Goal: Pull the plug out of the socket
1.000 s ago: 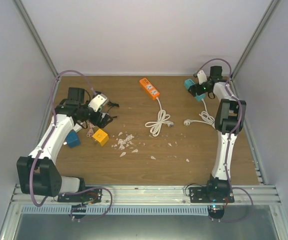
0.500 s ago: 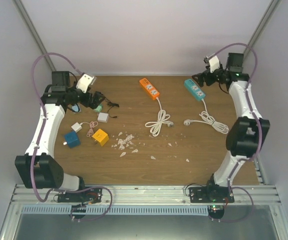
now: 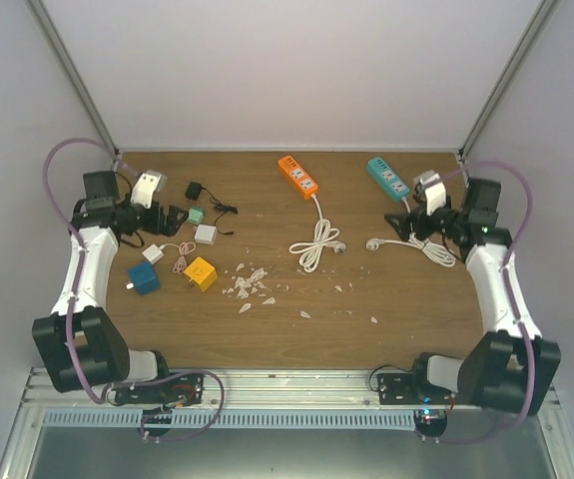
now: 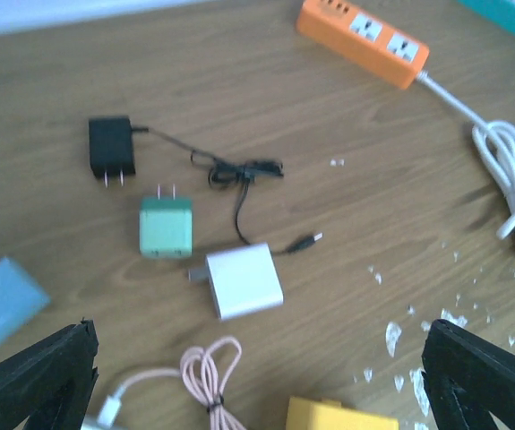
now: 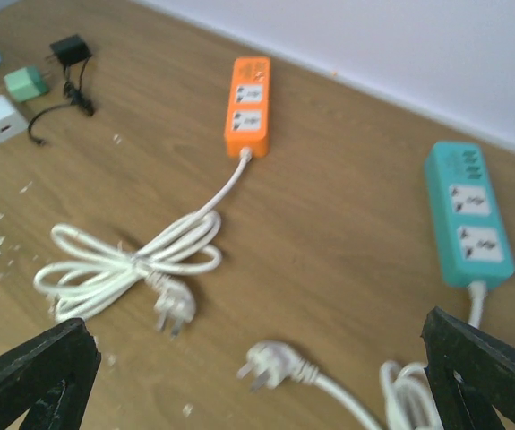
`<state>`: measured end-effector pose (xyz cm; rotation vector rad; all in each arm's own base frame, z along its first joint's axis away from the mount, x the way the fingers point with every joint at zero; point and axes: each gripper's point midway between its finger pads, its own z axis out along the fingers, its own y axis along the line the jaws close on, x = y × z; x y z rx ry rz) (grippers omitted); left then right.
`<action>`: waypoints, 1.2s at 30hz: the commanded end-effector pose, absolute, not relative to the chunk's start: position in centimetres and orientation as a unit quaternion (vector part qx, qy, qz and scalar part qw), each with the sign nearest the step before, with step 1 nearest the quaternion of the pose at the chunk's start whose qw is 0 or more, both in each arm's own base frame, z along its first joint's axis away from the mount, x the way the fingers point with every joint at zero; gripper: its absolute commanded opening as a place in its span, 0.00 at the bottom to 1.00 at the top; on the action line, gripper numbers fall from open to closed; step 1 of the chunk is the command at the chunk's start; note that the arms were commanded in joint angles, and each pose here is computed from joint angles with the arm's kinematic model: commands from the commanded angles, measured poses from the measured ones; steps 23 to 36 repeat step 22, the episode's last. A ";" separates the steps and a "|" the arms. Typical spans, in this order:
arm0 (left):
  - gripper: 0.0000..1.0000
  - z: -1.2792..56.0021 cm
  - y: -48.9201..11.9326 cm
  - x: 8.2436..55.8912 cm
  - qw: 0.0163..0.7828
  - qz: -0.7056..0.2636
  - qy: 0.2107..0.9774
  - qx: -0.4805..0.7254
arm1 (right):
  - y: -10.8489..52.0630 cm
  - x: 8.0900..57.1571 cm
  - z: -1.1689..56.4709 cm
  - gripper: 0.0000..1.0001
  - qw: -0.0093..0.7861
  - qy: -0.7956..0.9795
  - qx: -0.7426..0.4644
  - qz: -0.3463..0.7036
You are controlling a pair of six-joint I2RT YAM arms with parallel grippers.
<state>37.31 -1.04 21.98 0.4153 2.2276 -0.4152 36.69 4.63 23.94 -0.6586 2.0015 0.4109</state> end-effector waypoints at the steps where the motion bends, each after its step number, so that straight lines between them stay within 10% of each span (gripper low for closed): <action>1: 0.99 22.3 -0.6 36.1 0.442 -0.151 0.868 0.170 | 4.9 34.5 22.3 1.00 0.483 0.816 -0.269 0.171; 36: 0.99 17.6 -0.6 32.7 0.433 -0.130 0.878 0.159 | 5.8 33.4 17.3 1.00 0.447 0.828 -0.263 0.213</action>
